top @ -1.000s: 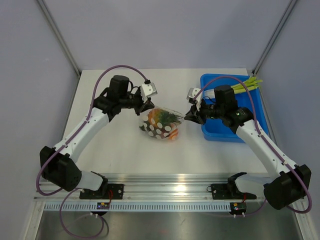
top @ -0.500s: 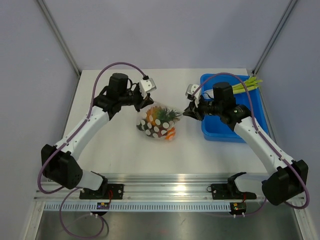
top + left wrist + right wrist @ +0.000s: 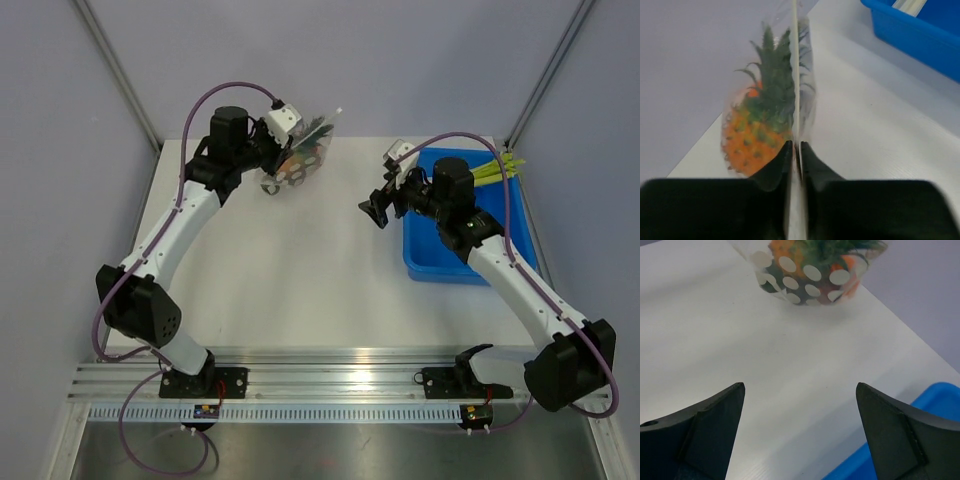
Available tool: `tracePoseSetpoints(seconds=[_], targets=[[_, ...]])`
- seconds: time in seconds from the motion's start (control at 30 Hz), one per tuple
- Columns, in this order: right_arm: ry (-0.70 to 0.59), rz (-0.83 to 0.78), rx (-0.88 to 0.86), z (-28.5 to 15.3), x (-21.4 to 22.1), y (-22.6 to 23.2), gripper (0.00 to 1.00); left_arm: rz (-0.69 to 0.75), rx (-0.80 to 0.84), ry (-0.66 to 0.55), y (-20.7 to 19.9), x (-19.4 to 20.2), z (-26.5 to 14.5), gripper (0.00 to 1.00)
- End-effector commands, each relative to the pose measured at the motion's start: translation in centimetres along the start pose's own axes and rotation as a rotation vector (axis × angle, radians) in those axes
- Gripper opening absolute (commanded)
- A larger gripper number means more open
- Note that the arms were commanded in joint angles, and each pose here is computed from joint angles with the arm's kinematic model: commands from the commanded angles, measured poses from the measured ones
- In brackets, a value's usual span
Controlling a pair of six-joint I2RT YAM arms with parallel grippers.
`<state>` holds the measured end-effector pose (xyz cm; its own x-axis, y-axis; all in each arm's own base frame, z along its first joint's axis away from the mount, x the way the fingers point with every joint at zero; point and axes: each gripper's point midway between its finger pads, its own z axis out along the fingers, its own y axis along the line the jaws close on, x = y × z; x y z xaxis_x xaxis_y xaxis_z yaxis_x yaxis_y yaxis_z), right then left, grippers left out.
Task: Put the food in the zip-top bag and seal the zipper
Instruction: Place the zipper food storage bag at the center of the board.
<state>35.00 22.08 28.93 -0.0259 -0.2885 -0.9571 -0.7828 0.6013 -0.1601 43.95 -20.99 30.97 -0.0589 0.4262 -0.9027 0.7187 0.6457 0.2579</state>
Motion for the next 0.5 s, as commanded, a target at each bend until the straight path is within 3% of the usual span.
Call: tracePoseSetpoints(seconds=[0.0,0.03,0.07,0.1,0.13,0.3,0.47], targets=[[-0.147,0.099,0.251,-1.6,-2.6,-3.4,0.99,0.021,0.064,-0.109,-1.9,-3.4,-2.3,0.39],[-0.149,0.128,0.271,-1.9,-2.3,-3.6,1.00,0.004,0.115,-0.115,-3.0,-3.1,-2.4,0.55],[-0.144,0.150,0.292,-2.0,-2.0,-3.8,0.99,-0.026,0.144,-0.111,-4.0,-2.9,-2.4,0.82],[-0.125,0.177,0.329,-2.2,-1.5,-4.3,1.00,-0.034,0.166,-0.109,-4.7,-2.6,-2.5,0.95],[-0.114,0.205,0.341,-2.3,-1.3,-4.4,1.00,-0.045,0.173,-0.101,-5.4,-2.1,-2.7,0.99],[0.005,0.322,0.462,-3.2,0.6,-5.8,0.99,-0.084,0.123,-0.127,-5.8,-3.3,-4.1,0.99],[0.093,0.416,0.607,-4.6,1.6,-7.4,0.99,-0.206,-0.033,-0.167,-4.3,-4.2,-6.4,0.99]])
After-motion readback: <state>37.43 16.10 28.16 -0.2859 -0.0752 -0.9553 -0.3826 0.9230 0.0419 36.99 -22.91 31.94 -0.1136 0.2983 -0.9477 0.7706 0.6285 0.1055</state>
